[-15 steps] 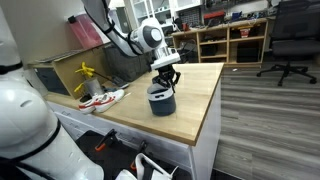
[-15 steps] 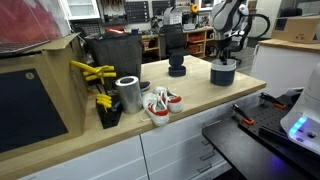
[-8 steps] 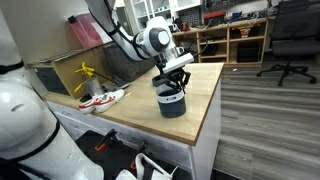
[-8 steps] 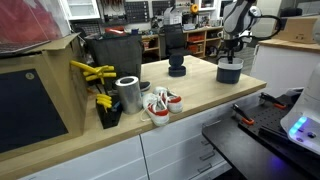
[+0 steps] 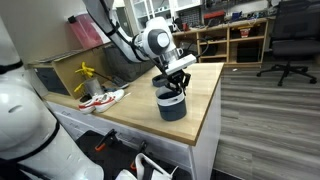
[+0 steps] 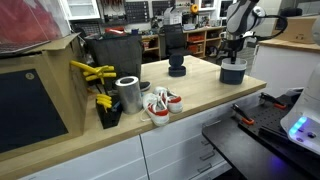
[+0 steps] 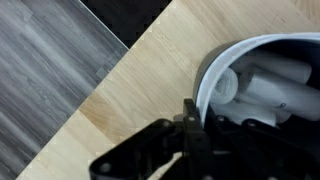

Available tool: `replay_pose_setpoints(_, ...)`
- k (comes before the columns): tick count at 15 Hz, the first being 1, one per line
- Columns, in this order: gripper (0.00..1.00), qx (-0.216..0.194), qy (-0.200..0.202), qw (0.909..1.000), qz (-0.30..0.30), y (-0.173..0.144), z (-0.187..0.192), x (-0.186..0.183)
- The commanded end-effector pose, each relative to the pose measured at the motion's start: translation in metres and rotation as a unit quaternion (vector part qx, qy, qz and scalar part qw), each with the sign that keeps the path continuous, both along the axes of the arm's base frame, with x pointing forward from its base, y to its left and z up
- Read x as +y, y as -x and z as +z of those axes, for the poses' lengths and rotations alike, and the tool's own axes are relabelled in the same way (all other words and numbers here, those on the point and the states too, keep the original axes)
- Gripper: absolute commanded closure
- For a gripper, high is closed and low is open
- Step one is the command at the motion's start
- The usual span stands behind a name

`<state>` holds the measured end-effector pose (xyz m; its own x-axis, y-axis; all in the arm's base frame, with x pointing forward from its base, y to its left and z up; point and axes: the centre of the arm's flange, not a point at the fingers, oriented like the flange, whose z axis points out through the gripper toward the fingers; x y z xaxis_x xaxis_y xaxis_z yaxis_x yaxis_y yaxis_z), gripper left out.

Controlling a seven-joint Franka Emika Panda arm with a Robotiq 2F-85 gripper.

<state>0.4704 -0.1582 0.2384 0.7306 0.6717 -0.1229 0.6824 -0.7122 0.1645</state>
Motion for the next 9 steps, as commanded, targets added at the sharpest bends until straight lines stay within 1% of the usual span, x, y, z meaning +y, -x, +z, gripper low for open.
replay_pose_setpoints(1,0.56,0.020,-0.006,0.9995,0.025,0.016,-0.001,-0.001)
replay_pose_setpoints(4,0.33,0.035,-0.006,0.9989,0.030,0.017,0.008,0.005)
replay_pose_setpoints(8,0.03,0.040,0.004,0.9985,0.036,0.026,0.025,0.009)
replay_pose_setpoints(9,0.00,0.040,0.006,0.9984,0.038,0.030,0.030,0.009)
